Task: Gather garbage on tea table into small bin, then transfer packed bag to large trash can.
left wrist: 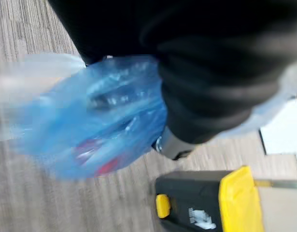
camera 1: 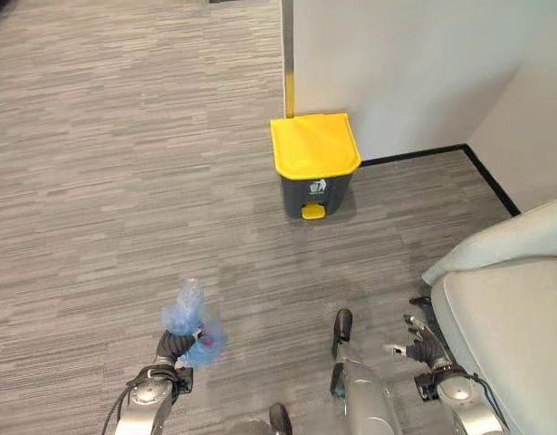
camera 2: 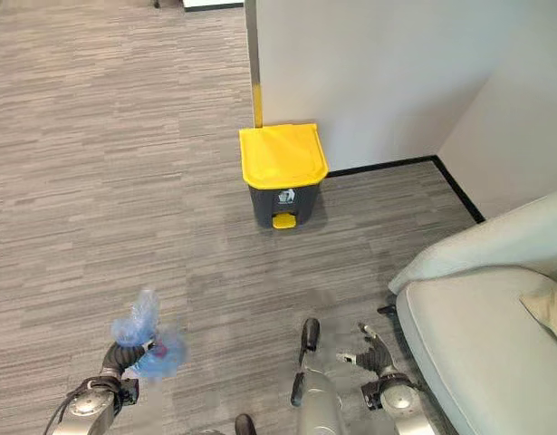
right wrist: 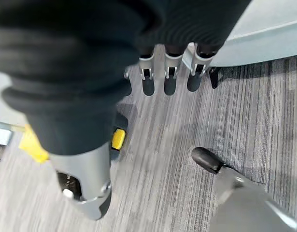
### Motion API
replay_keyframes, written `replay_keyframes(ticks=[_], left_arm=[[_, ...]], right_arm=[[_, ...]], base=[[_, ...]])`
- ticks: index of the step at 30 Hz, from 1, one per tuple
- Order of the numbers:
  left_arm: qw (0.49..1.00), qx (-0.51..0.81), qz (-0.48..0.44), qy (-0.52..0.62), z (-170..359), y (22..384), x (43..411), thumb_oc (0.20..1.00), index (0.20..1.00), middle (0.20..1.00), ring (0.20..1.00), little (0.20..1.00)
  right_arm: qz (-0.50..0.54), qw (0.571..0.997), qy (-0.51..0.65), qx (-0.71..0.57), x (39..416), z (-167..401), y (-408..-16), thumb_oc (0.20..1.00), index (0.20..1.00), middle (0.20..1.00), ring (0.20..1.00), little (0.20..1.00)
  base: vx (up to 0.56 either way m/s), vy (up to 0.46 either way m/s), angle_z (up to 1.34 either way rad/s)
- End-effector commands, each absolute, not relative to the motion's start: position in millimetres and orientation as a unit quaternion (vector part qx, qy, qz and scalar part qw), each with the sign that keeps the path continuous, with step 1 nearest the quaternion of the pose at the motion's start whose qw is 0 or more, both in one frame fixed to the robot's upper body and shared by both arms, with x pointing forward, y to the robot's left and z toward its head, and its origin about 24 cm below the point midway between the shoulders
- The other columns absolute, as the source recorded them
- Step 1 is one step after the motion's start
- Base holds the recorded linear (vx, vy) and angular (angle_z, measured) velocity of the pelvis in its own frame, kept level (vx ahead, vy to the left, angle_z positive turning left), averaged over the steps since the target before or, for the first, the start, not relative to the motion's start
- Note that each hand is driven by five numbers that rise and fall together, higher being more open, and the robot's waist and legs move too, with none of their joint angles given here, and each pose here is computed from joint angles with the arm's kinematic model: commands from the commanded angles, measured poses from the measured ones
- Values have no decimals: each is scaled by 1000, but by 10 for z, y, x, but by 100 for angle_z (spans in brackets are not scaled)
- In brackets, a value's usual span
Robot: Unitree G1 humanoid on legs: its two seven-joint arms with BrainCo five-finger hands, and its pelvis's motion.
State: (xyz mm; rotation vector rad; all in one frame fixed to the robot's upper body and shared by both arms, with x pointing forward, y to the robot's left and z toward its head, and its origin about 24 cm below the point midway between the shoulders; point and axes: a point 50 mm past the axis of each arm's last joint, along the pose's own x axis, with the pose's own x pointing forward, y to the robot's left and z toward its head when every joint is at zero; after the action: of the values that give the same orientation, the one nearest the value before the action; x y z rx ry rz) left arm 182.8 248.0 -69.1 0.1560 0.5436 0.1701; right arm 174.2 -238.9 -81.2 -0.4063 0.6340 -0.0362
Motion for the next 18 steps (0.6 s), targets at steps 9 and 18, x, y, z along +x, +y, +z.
replay_keyframes(ticks=[9, 18], left_arm=[[972, 83, 69, 207, -462, 2548, 1932, 200, 200, 200, 200, 200], [969, 100, 72, 213, -479, 2554, 1912, 200, 200, 200, 200, 200]], right_arm=[[-47, 943, 251, -211, 1973, -544, -2582, 1000, 1000, 1000, 1000, 1000], [-65, 937, 268, -215, 1897, -616, -2643, 1000, 1000, 1000, 1000, 1000]], base=[[342, -210, 6], [291, 102, -48]])
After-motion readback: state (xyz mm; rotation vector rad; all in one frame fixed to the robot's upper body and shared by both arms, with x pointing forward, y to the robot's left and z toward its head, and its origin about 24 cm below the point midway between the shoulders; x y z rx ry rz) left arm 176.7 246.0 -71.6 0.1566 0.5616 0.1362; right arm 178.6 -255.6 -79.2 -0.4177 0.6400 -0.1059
